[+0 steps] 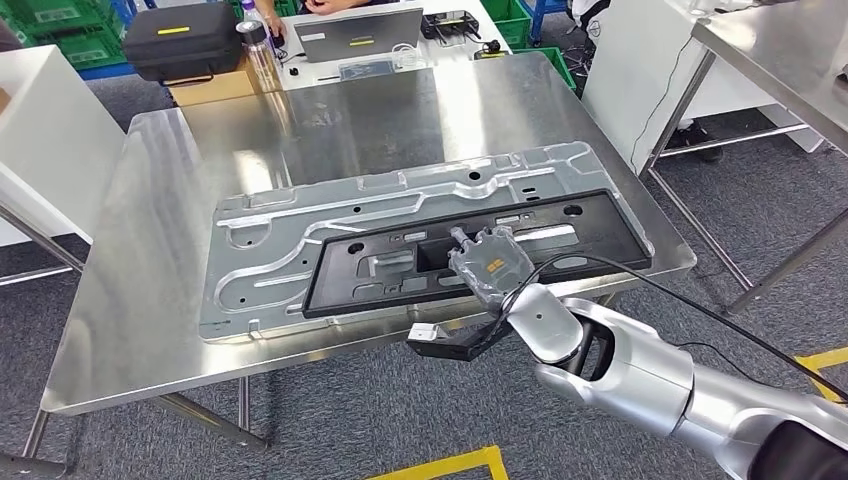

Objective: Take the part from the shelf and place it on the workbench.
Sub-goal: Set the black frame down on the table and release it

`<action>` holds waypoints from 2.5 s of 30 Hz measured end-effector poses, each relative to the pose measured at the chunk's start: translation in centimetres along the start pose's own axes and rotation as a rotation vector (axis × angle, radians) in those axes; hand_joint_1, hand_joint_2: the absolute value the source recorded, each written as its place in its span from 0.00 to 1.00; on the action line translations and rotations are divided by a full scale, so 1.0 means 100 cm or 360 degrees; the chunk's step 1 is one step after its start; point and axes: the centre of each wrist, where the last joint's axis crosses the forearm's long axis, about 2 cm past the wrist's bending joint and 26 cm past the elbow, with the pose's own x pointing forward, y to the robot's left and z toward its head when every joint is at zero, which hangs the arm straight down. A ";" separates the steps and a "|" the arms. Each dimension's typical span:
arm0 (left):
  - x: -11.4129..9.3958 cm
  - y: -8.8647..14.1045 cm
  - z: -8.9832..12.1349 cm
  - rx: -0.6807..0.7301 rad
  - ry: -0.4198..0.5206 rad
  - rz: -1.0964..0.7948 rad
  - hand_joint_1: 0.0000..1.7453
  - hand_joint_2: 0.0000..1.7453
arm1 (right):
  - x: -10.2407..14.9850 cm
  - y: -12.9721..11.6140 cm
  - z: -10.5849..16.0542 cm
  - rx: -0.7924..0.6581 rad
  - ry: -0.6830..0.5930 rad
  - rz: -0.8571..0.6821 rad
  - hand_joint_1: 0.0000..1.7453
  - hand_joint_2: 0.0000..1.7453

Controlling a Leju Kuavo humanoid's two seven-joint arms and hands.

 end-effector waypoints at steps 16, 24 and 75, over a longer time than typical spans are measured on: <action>-0.001 0.002 -0.001 0.0022 0.0020 0.0002 0.00 1.00 | 0.002 0.001 0.000 0.0004 -0.0012 -0.0003 1.00 1.00; -0.001 -0.001 0.000 0.0019 0.0023 0.0005 0.00 1.00 | 0.003 0.004 0.001 0.0018 -0.0020 -0.0005 1.00 1.00; 0.000 -0.001 0.001 0.0025 -0.0113 -0.0052 0.00 0.00 | 0.002 0.014 0.007 0.0080 0.0018 -0.0025 0.00 0.00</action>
